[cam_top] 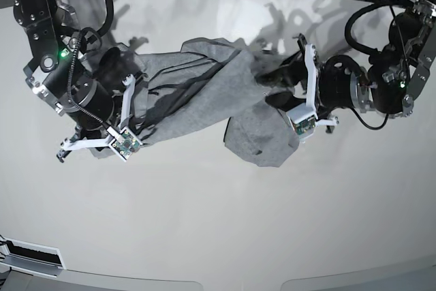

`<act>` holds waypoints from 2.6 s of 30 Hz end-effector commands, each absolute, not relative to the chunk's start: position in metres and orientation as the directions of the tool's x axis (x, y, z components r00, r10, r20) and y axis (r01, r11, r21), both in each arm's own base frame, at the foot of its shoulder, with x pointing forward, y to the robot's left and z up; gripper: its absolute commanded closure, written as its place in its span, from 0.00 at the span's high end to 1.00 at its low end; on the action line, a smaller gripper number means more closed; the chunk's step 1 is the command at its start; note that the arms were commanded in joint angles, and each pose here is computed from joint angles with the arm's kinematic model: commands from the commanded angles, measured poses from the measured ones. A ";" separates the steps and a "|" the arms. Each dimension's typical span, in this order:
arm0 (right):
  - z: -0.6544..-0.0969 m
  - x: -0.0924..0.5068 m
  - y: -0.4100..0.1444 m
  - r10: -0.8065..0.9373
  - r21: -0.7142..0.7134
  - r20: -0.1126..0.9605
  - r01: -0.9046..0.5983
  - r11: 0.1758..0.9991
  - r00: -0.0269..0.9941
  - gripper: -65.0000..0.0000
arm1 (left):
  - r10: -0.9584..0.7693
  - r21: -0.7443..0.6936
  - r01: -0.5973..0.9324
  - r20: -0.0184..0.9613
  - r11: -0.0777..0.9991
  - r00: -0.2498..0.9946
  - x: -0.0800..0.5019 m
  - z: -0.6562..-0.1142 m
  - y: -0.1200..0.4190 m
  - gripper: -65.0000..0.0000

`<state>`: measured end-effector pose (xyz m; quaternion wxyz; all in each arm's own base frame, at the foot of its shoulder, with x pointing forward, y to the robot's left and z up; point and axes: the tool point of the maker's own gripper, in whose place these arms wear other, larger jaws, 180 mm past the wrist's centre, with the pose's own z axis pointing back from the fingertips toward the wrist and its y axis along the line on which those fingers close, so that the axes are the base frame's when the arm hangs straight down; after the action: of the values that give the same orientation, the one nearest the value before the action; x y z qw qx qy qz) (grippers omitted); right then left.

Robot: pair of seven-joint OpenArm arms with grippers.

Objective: Layout the t-shirt on the table in an organized manner, then fold the t-shirt properly
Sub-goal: 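Release with the left gripper and regrasp the shirt near its middle, then drag the shirt with the left gripper away from the right gripper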

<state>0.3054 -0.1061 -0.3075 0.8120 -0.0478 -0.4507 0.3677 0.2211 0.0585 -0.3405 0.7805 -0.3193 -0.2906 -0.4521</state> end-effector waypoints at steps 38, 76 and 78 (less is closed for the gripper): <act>-0.296 0.311 -0.109 0.627 -0.420 0.718 -0.531 0.736 0.302 0.00 | -0.532 0.060 0.775 0.761 0.629 0.372 0.232 -0.353 0.023 0.00; -0.261 0.333 -0.216 0.640 -0.616 0.647 -0.210 0.759 0.415 0.00 | -0.642 0.388 0.699 0.755 0.601 0.134 0.348 -0.222 0.121 0.00; -0.262 0.334 -0.217 0.639 -0.615 0.646 -0.211 0.760 0.417 0.00 | -0.612 0.283 0.742 0.763 0.608 0.210 0.333 -0.250 0.113 0.06</act>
<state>0.3275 -0.2129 -0.2768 0.8242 -0.2134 -0.4535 0.2638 0.3284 0.1133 -0.2634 0.7841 -0.0743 -0.4339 -0.4375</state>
